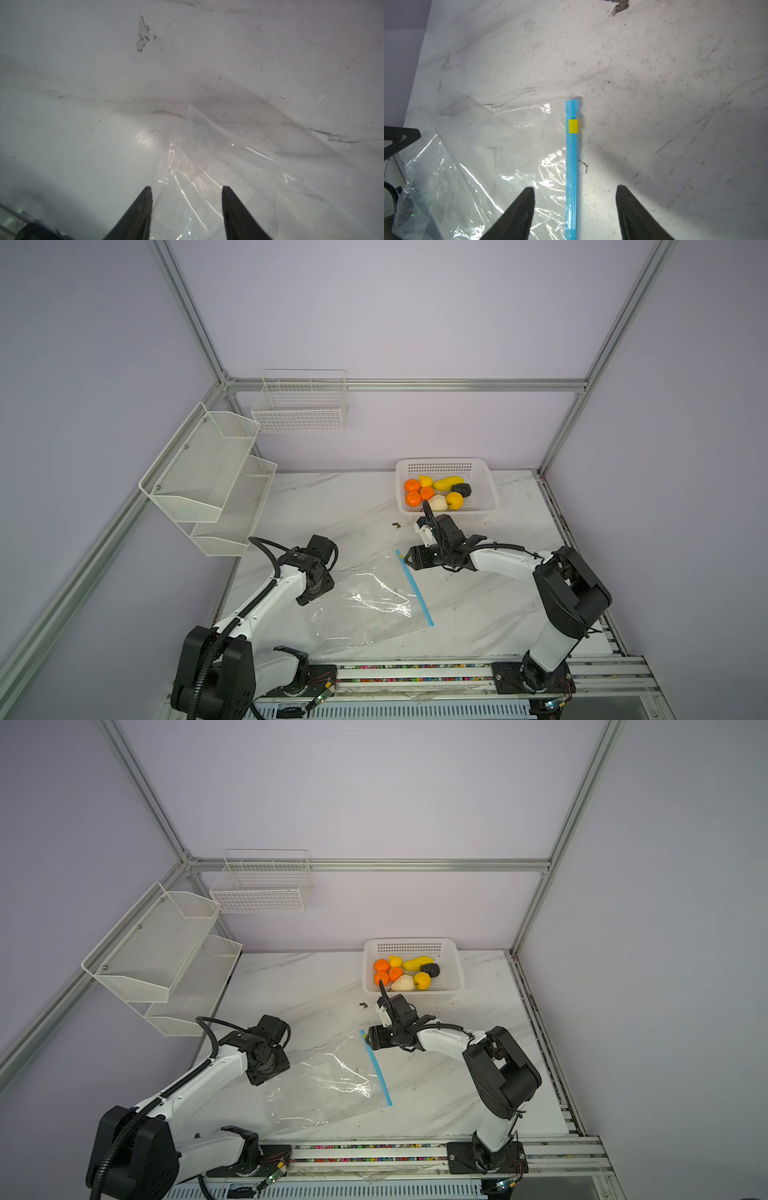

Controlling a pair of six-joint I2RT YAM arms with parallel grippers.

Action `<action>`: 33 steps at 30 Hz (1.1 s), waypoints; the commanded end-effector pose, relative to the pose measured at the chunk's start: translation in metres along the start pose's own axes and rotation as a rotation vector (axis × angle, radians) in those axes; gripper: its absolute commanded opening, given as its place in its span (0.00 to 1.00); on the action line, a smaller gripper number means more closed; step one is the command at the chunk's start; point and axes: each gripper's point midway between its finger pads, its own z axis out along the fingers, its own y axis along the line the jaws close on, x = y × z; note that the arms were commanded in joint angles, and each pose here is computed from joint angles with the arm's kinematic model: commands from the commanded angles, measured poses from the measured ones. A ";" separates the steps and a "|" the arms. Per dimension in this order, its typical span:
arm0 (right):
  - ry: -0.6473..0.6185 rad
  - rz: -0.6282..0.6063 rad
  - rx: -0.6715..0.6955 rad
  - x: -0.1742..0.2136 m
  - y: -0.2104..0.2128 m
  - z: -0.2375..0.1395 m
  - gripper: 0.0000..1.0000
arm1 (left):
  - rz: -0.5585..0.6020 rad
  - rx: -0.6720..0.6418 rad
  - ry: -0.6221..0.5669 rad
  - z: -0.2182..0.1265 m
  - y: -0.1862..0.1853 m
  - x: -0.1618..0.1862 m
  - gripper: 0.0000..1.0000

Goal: Place the food in the zip-top bag and seal the zipper

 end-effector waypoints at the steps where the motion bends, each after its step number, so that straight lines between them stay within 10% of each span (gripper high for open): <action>1: 0.007 0.005 -0.009 -0.001 0.005 0.001 0.65 | -0.007 0.030 0.008 0.011 -0.006 0.002 0.45; 33: -0.013 0.085 -0.020 -0.025 0.022 -0.018 0.59 | 0.025 0.111 -0.089 -0.002 -0.036 -0.038 0.10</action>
